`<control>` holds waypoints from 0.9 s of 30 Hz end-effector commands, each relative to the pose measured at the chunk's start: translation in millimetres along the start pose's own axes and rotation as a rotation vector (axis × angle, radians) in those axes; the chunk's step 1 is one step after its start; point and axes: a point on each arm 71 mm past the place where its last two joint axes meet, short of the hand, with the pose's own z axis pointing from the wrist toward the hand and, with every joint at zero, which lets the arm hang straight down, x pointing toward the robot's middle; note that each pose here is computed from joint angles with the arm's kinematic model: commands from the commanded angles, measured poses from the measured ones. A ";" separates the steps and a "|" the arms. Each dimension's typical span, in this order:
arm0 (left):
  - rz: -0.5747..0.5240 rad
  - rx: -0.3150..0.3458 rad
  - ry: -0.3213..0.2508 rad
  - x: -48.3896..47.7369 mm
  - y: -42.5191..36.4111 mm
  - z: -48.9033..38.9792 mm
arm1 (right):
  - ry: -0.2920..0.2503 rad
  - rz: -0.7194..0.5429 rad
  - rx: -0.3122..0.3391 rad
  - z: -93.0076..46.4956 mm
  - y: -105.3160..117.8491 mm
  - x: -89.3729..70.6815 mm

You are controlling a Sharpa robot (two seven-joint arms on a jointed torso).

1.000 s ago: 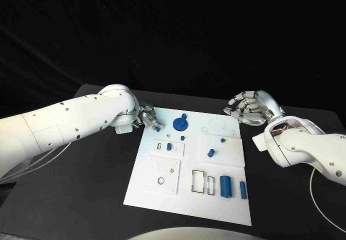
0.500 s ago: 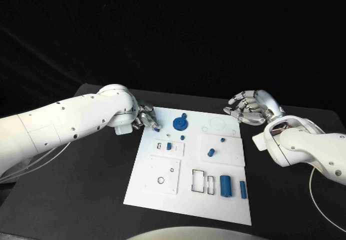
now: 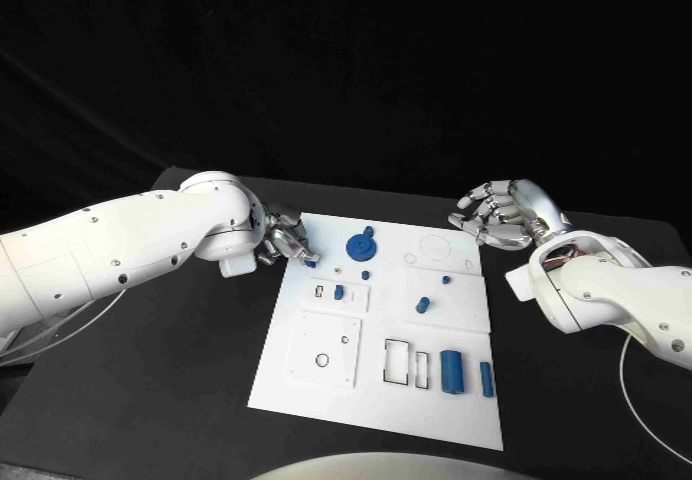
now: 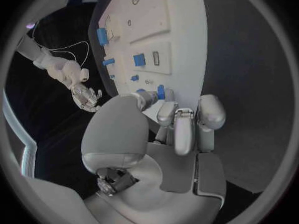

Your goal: Assemble the parts on the task board

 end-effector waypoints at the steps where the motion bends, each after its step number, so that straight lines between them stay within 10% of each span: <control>1: -0.032 0.038 -0.011 3.3 -3.4 -6.0 | 0.010 -0.002 -0.013 0.0 0.8 0.9; 27: 0.118 0.083 -0.093 35.6 -6.5 -18.6 | 0.018 -0.002 -0.008 1.0 -1.7 3.1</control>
